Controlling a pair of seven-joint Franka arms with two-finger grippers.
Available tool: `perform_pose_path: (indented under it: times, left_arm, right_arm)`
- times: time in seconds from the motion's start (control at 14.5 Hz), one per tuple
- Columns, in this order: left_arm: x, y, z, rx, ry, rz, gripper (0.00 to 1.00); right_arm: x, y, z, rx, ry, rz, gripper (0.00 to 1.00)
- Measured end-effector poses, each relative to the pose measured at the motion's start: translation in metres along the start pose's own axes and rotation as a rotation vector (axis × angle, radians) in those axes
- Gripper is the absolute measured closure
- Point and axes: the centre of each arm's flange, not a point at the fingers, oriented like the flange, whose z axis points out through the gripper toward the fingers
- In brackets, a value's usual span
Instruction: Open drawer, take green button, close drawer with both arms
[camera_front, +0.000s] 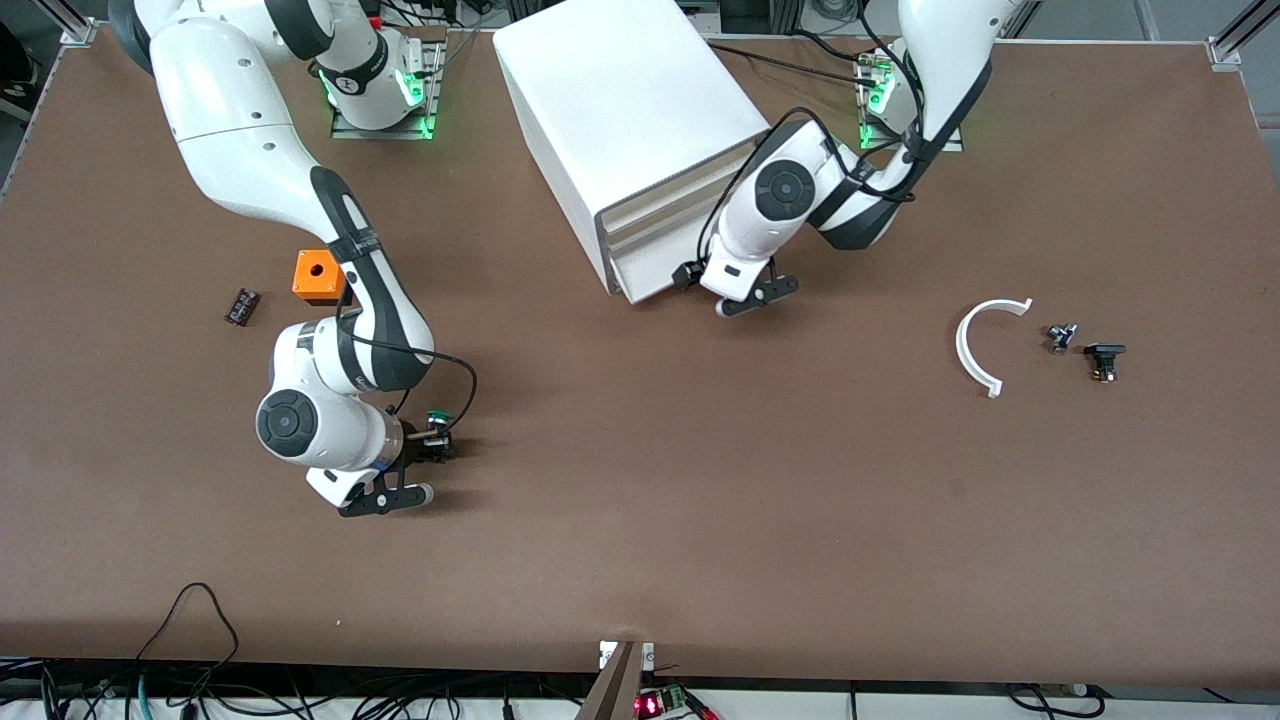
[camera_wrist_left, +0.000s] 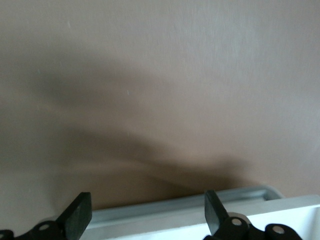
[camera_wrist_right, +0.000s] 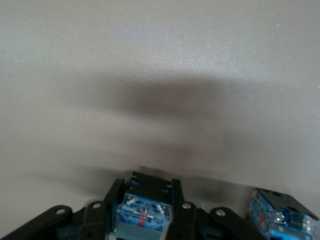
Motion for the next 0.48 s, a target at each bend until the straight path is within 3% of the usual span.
perform_pose_path:
  times: [0.14,0.41,0.48]
  left_arm:
    - [-0.011,0.003,0.002,0.010,-0.012,0.002,0.00]
    - [-0.037,0.012,0.006,0.020,-0.024,-0.011,0.00]
    - [-0.042,0.014,0.007,0.022,-0.025,-0.013,0.00]
  right_arm:
    - [0.000,0.000,0.000,0.000,0.000,0.000,0.52]
    - [0.003,0.000,-0.009,0.001,0.017,0.000,0.16]
    - [0.005,0.001,-0.016,0.001,0.030,0.001,0.03]
